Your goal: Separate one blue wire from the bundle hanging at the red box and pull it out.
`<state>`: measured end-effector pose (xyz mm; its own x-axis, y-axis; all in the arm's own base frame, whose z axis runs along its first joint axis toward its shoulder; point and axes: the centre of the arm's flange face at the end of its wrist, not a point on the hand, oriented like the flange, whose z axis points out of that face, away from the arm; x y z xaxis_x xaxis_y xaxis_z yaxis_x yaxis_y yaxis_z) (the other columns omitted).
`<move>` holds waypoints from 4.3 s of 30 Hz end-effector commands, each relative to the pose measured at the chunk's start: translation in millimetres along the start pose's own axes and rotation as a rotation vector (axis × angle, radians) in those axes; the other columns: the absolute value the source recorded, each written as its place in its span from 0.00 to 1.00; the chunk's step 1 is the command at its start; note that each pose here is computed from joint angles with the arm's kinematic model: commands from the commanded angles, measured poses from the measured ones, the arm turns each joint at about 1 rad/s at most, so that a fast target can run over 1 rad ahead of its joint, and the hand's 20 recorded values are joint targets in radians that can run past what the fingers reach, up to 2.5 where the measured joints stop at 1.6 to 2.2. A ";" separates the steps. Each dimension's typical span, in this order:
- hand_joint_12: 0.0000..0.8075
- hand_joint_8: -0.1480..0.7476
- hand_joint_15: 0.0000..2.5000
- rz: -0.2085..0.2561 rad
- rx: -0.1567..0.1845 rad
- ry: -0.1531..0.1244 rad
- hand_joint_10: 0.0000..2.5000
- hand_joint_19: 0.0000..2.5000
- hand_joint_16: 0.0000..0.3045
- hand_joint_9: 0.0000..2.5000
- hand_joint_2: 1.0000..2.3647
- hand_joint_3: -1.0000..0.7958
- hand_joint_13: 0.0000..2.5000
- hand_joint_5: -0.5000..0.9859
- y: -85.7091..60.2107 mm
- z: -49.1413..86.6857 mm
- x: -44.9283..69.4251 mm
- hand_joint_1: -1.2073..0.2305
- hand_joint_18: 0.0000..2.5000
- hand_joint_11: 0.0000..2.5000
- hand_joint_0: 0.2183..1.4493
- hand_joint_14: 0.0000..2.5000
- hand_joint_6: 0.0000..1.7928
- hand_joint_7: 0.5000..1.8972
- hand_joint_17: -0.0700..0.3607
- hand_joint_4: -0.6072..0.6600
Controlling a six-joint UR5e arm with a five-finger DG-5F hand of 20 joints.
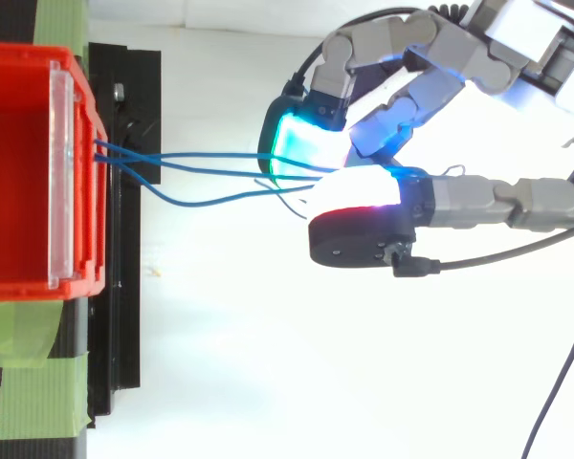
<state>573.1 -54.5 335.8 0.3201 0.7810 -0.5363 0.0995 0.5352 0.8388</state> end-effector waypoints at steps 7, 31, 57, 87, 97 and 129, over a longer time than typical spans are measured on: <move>0.44 0.50 0.66 0.000 0.001 0.001 0.00 0.24 0.17 0.33 0.02 0.46 0.44 0.17 -0.4 -0.2 0.1 0.18 0.18 0.70 0.36 0.00 0.43 0.44 0.44 0.63; 0.41 0.52 0.66 0.000 -0.001 -0.001 0.00 0.27 0.16 0.44 0.01 0.34 0.53 0.20 -0.1 0.1 0.1 0.44 0.23 0.69 0.30 0.00 0.43 0.40 0.42 0.66; 0.41 0.52 0.66 0.014 -0.020 -0.015 0.00 0.26 0.16 0.48 0.02 0.44 0.55 0.21 2.7 2.4 -0.1 0.43 0.24 0.72 0.34 0.00 0.43 0.39 0.41 0.64; 0.41 0.49 0.66 0.019 -0.022 -0.022 0.00 0.26 0.16 0.43 0.02 0.48 0.51 0.20 4.2 3.0 -1.3 0.27 0.22 0.71 0.38 0.00 0.42 0.42 0.41 0.64; 0.42 0.49 0.66 0.017 -0.021 -0.019 0.00 0.25 0.16 0.39 0.02 0.46 0.49 0.19 2.9 2.8 -0.4 0.22 0.21 0.70 0.38 0.00 0.41 0.43 0.42 0.64; 0.43 0.50 0.66 0.021 -0.026 -0.023 0.00 0.22 0.16 0.34 0.01 0.41 0.46 0.17 4.1 3.2 0.1 0.17 0.20 0.71 0.41 0.00 0.43 0.41 0.42 0.64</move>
<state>576.3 -54.0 339.4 0.3431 0.7844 -0.5167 0.0693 0.5275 0.8467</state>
